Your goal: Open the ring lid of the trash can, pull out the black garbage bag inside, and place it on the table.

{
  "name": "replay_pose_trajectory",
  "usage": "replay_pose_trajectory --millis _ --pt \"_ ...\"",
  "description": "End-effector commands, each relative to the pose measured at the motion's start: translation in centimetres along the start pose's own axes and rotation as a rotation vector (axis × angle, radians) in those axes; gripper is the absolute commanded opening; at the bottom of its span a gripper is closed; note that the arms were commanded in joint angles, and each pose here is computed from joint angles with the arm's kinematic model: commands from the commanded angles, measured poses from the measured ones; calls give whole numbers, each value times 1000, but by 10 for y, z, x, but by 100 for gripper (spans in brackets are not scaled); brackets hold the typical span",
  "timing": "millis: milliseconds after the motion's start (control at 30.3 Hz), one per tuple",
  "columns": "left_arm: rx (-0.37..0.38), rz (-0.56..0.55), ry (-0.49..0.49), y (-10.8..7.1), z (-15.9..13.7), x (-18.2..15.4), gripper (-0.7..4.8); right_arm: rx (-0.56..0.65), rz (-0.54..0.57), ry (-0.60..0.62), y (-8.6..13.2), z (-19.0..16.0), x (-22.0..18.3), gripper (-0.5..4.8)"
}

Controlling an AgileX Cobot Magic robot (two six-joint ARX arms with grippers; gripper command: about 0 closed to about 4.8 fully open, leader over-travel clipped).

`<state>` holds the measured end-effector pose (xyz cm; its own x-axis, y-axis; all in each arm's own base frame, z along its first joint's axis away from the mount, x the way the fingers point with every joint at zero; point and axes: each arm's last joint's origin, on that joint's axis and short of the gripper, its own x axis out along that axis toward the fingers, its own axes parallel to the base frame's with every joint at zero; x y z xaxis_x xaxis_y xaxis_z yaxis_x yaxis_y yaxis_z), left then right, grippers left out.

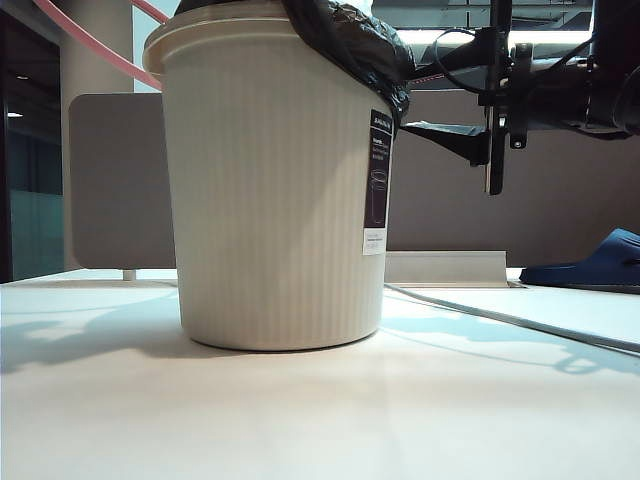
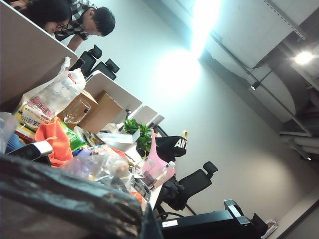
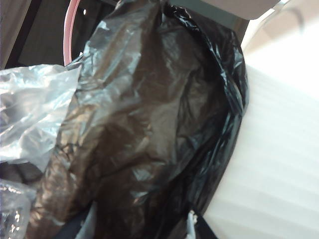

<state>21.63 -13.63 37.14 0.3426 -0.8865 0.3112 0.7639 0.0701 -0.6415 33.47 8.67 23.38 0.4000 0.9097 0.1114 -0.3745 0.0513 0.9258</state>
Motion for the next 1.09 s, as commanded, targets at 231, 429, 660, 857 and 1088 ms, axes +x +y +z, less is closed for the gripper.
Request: replay_pose_trajectory --millis 231,429,660,857,1088 --pt "21 -23 3 -4 2 0 -6 -27 12 -11 4 -1 3 198" --pt "21 -24 6 -4 1 0 -6 -18 4 -13 0 -1 4 105" --pt "19 -22 9 -3 1 0 -6 3 -15 -8 -12 -2 5 30" --pt "26 -11 18 -2 0 0 -6 2 -18 -8 -14 -2 5 4" --pt "25 -10 19 -2 0 0 -6 -4 -16 -9 -14 -1 4 1"
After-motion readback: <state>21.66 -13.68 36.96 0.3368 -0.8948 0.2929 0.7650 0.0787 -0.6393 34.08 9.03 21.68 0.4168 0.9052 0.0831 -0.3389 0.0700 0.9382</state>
